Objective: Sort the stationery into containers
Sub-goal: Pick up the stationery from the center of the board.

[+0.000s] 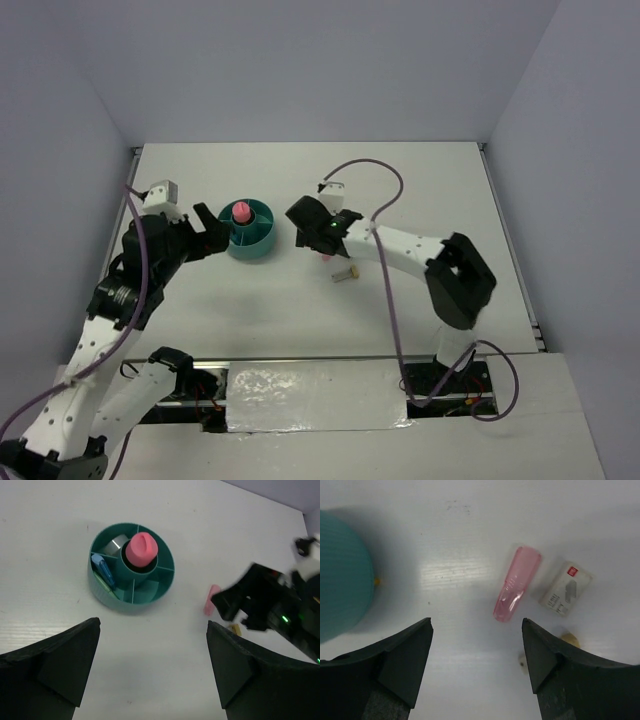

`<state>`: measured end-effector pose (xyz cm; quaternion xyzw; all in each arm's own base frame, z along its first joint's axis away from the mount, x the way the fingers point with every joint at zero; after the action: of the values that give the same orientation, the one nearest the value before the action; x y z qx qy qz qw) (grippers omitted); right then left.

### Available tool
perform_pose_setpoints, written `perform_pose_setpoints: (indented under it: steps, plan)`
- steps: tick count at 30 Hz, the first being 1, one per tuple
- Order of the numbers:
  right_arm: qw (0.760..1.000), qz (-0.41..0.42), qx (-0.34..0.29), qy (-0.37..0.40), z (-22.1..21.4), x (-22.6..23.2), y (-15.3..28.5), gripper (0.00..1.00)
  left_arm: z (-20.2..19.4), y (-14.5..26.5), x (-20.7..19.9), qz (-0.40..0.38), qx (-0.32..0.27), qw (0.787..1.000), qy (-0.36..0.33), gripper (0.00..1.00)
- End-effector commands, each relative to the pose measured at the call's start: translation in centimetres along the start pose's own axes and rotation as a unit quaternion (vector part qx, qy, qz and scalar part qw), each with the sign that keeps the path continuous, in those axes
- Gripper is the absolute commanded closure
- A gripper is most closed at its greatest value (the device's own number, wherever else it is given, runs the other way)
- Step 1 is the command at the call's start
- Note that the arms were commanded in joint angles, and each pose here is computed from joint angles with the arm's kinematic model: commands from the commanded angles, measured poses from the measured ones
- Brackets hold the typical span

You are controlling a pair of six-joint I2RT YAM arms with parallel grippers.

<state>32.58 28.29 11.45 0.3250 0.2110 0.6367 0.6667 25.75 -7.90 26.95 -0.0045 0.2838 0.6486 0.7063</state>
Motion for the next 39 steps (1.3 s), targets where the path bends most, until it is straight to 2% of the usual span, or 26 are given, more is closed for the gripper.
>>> perform_pose_setpoints:
  steps: [1,4,9,17,18,19,22,24,26,27,29,31,32,33,34,35,37,39]
  plan:
    - [0.997,-0.069,0.029,-0.015,-0.9,-0.8,-2.6,0.22,-0.8,3.5,-0.8,-0.054,0.025,0.995,-0.075,0.01]
    - [0.994,-0.088,0.054,-0.028,-1.9,-1.3,-5.1,0.25,-1.0,4.4,-0.7,-0.068,0.011,0.994,-0.088,0.01]
    - [0.993,-0.087,0.066,-0.043,-2.6,-2.1,-6.7,0.29,-3.8,3.6,-0.1,-0.076,0.044,0.993,-0.085,0.01]
    - [0.989,-0.096,0.104,-0.031,-5.1,-2.4,-8.3,0.40,-3.5,3.9,-0.3,-0.087,0.031,0.992,-0.085,0.01]
    - [0.988,-0.100,0.113,-0.030,-5.9,-2.6,-8.6,0.45,-3.5,4.0,-0.3,-0.087,0.029,0.992,-0.085,0.01]
    - [0.988,-0.101,0.115,-0.030,-6.1,-2.7,-8.7,0.46,-3.5,4.0,-0.3,-0.085,0.028,0.992,-0.085,0.01]
    - [0.987,-0.099,0.121,-0.030,-6.8,-3.1,-8.5,0.64,-3.5,4.1,-0.2,-0.082,0.026,0.993,-0.082,0.01]
    - [0.988,-0.090,0.119,-0.029,-7.0,-3.0,-8.2,0.82,-3.4,4.1,-0.2,-0.082,0.025,0.993,-0.078,0.01]
    - [0.991,-0.061,0.122,-0.014,-7.4,-2.2,-7.8,0.86,-3.1,4.1,-0.1,-0.072,0.021,0.995,-0.066,0.01]
    - [0.994,-0.027,0.109,-0.015,-6.8,-1.3,-7.6,0.97,-3.1,4.1,-0.1,-0.070,0.025,0.996,-0.057,0.01]
    - [0.995,0.039,0.090,0.024,-6.3,0.1,-6.5,1.00,-3.4,3.7,-0.5,-0.072,0.034,0.996,-0.026,0.01]
    - [0.995,0.074,0.060,0.041,-5.4,0.3,-5.5,1.00,-3.6,3.6,-2.4,-0.118,0.045,0.992,0.003,0.01]
    - [0.990,0.137,0.005,0.045,-2.4,2.1,-3.6,1.00,-4.1,3.4,-2.9,-0.135,0.052,0.989,0.014,0.01]
    - [0.986,0.155,0.002,0.065,-3.7,1.2,-2.9,1.00,-4.3,3.3,-3.5,-0.153,0.055,0.986,0.023,0.01]
    - [0.979,0.186,-0.017,0.078,-3.3,1.6,-1.7,1.00,-4.3,3.0,-4.3,-0.174,0.053,0.982,0.049,0.01]
    - [0.964,0.241,-0.075,0.086,-0.4,2.9,1.4,1.00,-4.6,3.2,-5.3,-0.204,0.062,0.975,0.060,0.01]
    - [0.950,0.272,-0.094,0.116,-1.8,2.6,3.8,1.00,-4.9,2.6,-6.7,-0.242,0.068,0.963,0.094,0.01]
    - [0.919,0.339,-0.135,0.152,-1.9,3.7,8.2,1.00,-5.4,2.6,-7.7,-0.268,0.086,0.953,0.112,0.01]
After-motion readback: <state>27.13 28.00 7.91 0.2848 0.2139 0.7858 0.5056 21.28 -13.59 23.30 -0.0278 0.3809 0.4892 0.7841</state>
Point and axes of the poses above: each gripper's point midway between its finger pads, its own y axis back along the fingers, its own x axis along the line the jaws close on, z = x × y, the point moved 1 cm from there along y, back along the fingers, and after that the axes turned 1 degree about -y, right-handed, at the moved point
